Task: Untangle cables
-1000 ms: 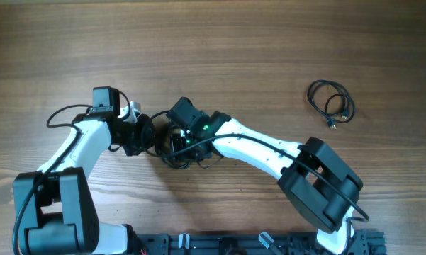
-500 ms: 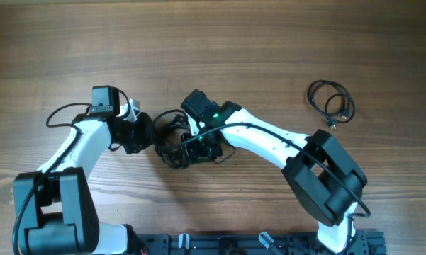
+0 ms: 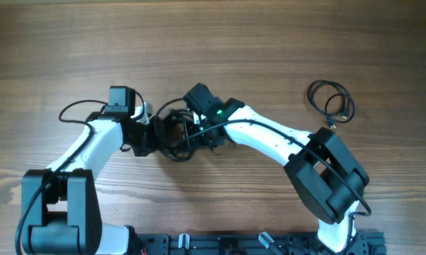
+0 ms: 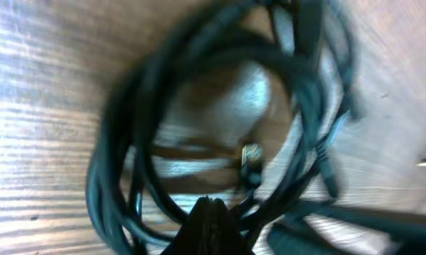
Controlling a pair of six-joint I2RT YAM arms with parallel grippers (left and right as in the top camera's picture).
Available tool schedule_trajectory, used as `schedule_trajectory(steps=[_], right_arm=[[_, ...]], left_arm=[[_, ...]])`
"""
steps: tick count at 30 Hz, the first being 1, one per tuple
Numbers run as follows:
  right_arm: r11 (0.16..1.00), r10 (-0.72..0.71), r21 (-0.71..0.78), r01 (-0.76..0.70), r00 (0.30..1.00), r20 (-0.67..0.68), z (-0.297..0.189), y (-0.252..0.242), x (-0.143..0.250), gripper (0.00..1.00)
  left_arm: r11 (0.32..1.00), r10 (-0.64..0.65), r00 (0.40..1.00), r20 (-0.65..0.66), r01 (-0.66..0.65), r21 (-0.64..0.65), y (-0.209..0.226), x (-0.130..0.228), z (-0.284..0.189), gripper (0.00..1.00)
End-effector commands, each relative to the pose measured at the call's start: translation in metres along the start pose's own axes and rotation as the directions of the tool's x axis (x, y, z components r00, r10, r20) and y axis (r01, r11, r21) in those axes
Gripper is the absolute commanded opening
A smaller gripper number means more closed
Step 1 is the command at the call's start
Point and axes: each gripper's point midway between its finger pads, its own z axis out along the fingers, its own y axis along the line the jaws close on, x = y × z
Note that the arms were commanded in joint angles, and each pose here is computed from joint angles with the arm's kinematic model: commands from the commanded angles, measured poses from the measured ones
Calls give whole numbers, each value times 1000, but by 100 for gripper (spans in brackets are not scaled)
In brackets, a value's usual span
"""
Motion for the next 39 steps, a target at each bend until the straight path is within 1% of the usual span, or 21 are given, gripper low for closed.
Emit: schedule_trajectory(steps=[1, 3, 5, 7, 8, 10, 11, 12, 16, 17, 19, 20, 21, 23, 25, 30, 33, 36, 39], right_arm=[[999, 42, 27, -44, 998, 55, 3, -21, -21, 32], [999, 48, 22, -49, 997, 66, 1, -26, -27, 33], [999, 51, 0, -51, 998, 36, 0, -24, -22, 39], [991, -61, -119, 55, 997, -50, -1, -5, -5, 41], [978, -113, -187, 95, 990, -86, -3, 6, 4, 47], [948, -188, -285, 142, 972, -140, -7, 22, 21, 55], [936, -213, -317, 153, 963, -164, -9, 27, 30, 57], [938, -212, -316, 144, 958, -193, -9, 28, 38, 58], [937, -234, -313, 157, 946, -226, -5, 36, 53, 59], [934, -246, -316, 167, 942, -228, -4, 40, 57, 58], [938, -240, -306, 164, 943, -229, -1, 44, 60, 52], [939, -239, -301, 167, 945, -221, 1, 46, 59, 49], [942, -234, -290, 169, 950, -206, 3, 46, 56, 49], [942, -240, -279, 185, 954, -178, 5, 45, 50, 49], [944, -241, -265, 194, 957, -160, 6, 43, 46, 50], [945, -242, -259, 199, 959, -148, 7, 43, 43, 50], [954, -234, -223, 202, 963, -130, 9, 38, 39, 50], [953, -237, -221, 206, 964, -121, 10, 38, 37, 50], [965, -209, -184, 187, 972, -111, 11, 33, 33, 50]], left_arm=[[993, -43, 999, -6, 42, -109, 20, 6, 5, 4], [992, -51, 999, -15, 49, -116, 22, 9, 5, 4], [992, -52, 998, -18, 50, -118, 22, 10, 4, 5], [992, -52, 998, -17, 50, -118, 22, 10, 4, 5], [992, -51, 999, -15, 49, -117, 22, 9, 5, 5], [992, -48, 999, -10, 47, -113, 21, 8, 5, 6], [993, -46, 999, -4, 45, -110, 20, 6, 5, 6], [993, -43, 999, 1, 42, -106, 20, 5, 5, 6], [994, -42, 999, 3, 42, -106, 19, 4, 5, 6], [994, -42, 999, 3, 42, -106, 19, 4, 5, 4], [993, -60, 998, 7, 61, -104, 20, 3, 4, 4], [990, -105, 994, 5, 105, -95, 21, 3, 3, 4], [991, -125, 992, -14, 124, -53, 16, 4, 2, 4], [983, -159, 985, -61, 164, 78, 1, 3, -5, 4], [975, -190, 981, -50, 194, 111, 4, -5, -12, 4], [965, -238, 971, -17, 239, 108, 19, -15, -19, 5], [971, -238, 971, 28, 237, 25, 33, -19, -17, 6], [970, -241, 970, 22, 241, 13, 37, -15, -14, 6], [970, -243, 970, 21, 243, 12, 42, -12, -7, 6]])
